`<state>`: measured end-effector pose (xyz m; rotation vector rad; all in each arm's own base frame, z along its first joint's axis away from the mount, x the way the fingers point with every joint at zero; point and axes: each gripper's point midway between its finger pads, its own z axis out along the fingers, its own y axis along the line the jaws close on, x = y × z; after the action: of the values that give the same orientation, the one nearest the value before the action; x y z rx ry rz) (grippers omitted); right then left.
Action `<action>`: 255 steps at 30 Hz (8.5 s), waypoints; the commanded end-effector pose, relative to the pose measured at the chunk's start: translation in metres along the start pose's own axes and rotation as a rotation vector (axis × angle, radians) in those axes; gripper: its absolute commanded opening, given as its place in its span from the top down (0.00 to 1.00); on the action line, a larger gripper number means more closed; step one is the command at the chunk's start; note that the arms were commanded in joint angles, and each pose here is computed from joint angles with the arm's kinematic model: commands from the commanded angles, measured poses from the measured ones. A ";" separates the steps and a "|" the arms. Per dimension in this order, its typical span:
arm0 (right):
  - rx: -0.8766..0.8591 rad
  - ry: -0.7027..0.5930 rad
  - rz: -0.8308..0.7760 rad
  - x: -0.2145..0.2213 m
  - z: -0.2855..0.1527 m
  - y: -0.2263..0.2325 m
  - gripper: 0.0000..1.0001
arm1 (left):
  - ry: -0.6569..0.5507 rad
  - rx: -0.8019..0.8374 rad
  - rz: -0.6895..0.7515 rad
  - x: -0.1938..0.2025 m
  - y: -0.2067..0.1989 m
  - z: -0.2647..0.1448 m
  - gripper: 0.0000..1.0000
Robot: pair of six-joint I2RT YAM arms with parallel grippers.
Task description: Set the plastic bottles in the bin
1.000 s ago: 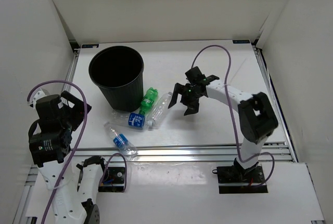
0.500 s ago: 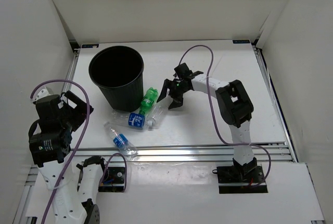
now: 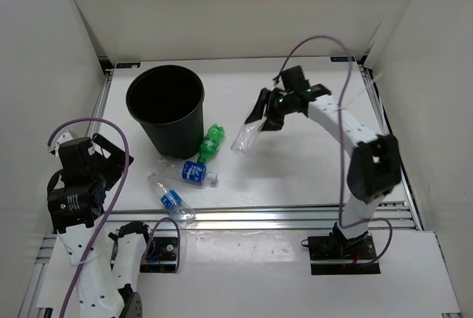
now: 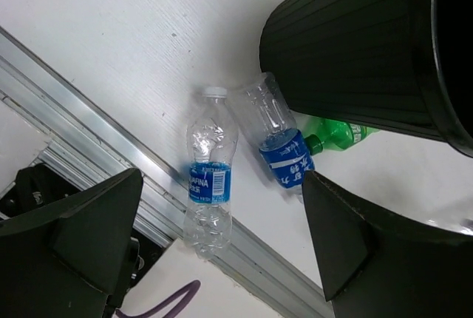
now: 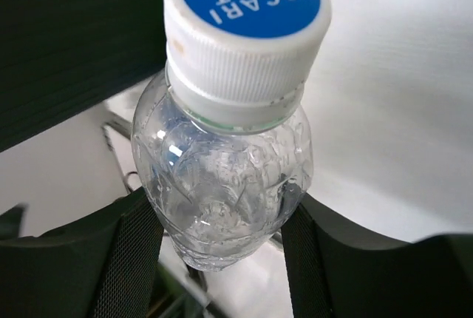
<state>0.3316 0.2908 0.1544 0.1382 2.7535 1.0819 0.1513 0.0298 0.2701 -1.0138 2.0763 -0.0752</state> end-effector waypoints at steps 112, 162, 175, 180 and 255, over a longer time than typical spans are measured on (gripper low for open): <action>-0.316 -0.027 -0.378 0.055 -0.159 0.127 0.00 | -0.333 0.384 0.112 -0.166 -0.267 0.033 0.00; -0.224 0.481 0.160 0.013 0.202 0.017 0.42 | 0.311 0.184 -0.075 0.092 -0.033 0.001 0.00; -0.162 0.163 0.120 -0.010 0.001 -0.022 0.84 | 0.398 0.320 -0.196 0.134 -0.058 0.044 0.00; -0.372 -0.115 -0.102 -0.047 -0.113 0.078 0.87 | 0.419 0.355 -0.228 0.152 -0.063 0.068 0.00; -0.397 -0.363 -0.690 0.070 -0.239 0.199 0.00 | 0.152 0.456 -0.709 0.029 -0.102 -0.007 0.57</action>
<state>0.2191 0.2992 0.4361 -0.6009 2.0499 1.2178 0.2043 -0.0791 0.2587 -1.5076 1.6193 -1.1077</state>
